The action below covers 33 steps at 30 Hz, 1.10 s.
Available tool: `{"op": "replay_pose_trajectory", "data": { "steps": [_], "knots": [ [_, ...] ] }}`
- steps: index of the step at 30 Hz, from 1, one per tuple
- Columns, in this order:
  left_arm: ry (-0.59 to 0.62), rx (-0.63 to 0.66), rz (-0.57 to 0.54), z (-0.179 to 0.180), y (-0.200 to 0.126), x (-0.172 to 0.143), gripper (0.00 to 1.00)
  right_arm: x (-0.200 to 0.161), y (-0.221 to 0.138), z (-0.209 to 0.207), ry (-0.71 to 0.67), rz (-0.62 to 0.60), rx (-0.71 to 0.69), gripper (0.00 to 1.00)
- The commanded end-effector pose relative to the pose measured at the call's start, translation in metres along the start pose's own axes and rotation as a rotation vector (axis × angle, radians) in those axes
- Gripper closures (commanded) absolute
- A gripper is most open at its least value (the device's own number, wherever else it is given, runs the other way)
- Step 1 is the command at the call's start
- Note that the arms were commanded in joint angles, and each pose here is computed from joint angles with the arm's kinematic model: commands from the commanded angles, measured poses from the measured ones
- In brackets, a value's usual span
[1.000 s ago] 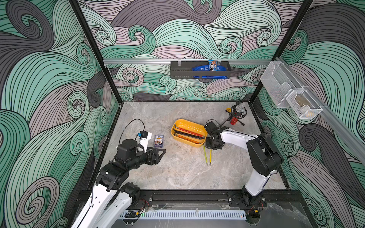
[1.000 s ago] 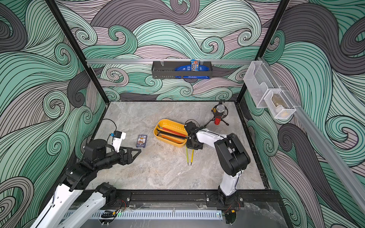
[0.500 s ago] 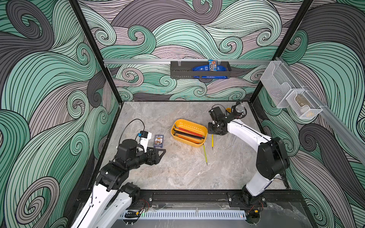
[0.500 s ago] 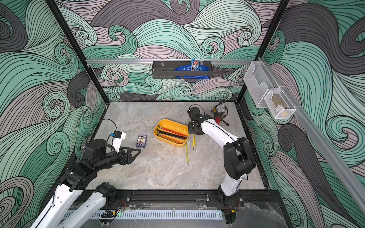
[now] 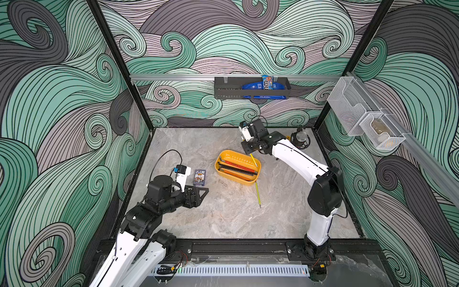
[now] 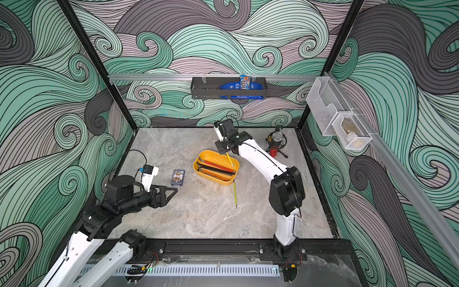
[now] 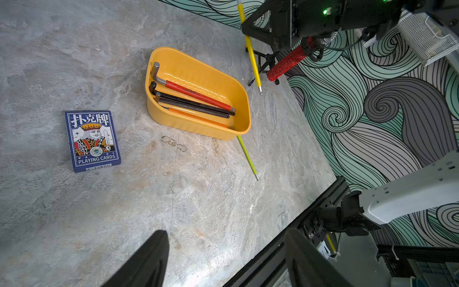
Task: Put the hex key on the desktop into the storage box
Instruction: Place the Allen key in the storage box.
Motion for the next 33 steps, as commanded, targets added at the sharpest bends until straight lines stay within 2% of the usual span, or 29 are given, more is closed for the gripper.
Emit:
{"op": "replay_pose_trajectory", "data": {
  "steps": [1,5,14,23,33],
  "knots": [
    [0.025,-0.024,-0.010,-0.008,-0.010,0.004,0.24,0.014,0.004,0.016,-0.151,-0.106,0.022,1.00],
    [0.030,-0.025,-0.010,-0.010,-0.014,0.004,0.24,0.003,0.024,0.043,-0.315,-0.079,0.050,1.00],
    [0.030,-0.027,-0.010,-0.012,-0.023,0.002,0.24,-0.043,0.056,0.072,-0.511,0.042,0.086,1.00],
    [0.042,-0.032,0.000,-0.013,-0.022,0.003,0.24,-0.069,0.080,0.089,-0.615,0.126,0.093,1.00],
    [0.043,-0.033,0.005,-0.013,-0.022,0.002,0.24,-0.081,0.103,0.091,-0.638,0.178,0.080,1.00]
  ]
}}
Point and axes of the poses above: each gripper's point midway between its finger pads, its own y axis out along the fingers, its own z axis along the line the jaws close on, x = y × z, the point moved 10 cm from there along -y, back along the fingers, and after that the axes turned 1 degree about -y, right-handed, at the moved point
